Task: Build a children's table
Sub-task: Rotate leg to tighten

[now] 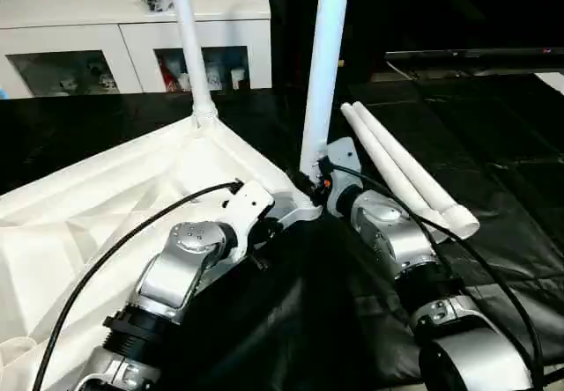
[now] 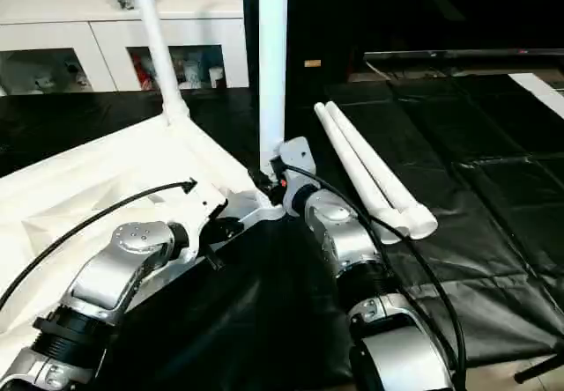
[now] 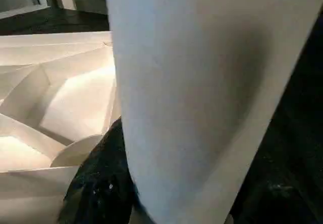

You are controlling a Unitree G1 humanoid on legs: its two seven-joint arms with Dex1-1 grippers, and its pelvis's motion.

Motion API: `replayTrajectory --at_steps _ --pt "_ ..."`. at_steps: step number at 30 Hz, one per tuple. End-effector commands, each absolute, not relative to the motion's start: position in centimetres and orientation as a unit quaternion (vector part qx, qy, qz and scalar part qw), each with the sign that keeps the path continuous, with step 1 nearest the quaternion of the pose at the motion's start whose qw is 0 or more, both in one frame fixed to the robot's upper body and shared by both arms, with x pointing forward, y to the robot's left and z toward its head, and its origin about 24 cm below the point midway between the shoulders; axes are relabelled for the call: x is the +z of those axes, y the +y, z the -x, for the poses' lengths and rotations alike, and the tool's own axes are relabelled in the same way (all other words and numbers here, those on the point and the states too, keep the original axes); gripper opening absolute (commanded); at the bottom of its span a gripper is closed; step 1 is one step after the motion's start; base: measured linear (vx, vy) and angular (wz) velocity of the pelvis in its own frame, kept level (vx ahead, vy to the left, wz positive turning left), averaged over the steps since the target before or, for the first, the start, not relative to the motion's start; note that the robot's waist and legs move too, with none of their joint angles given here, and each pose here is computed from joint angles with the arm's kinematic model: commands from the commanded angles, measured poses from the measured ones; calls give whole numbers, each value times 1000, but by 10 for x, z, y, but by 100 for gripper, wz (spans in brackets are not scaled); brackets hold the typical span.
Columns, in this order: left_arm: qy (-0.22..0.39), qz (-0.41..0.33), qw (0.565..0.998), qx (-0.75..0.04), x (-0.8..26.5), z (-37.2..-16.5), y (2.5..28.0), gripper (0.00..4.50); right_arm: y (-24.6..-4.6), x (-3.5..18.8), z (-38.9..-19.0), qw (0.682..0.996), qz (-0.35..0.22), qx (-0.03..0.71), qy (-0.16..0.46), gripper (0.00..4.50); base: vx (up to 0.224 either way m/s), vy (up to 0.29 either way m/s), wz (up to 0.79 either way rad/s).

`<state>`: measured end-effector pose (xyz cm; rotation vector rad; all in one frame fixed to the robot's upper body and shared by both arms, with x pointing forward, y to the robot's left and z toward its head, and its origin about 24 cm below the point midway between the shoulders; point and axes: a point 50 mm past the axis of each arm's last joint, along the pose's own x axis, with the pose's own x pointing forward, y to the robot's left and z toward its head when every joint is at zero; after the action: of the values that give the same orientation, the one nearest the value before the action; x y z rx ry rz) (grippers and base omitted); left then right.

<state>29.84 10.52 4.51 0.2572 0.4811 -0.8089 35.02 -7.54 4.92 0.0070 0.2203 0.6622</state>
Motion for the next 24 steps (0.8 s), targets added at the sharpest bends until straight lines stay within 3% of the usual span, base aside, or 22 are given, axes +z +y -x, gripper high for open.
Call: replayTrajectory --at_steps 1,3,11,19,24 --pt "199 -131 885 -399 60 -303 96 0 -71 2 -327 917 -15 336 215 269 0 0 0" --pt "199 -135 885 -399 60 -304 98 0 -73 3 -327 918 2 339 208 283 0 0 0" --pt "195 -158 874 -417 60 -310 109 0 -85 10 -321 907 -43 376 187 352 0 0 0" --pt "202 -198 829 -483 53 -311 123 0 -122 28 -309 888 -26 436 142 432 0 0 0" --pt "211 -219 784 -541 50 -306 134 0 -147 45 -300 859 14 498 120 447 0 0 0"
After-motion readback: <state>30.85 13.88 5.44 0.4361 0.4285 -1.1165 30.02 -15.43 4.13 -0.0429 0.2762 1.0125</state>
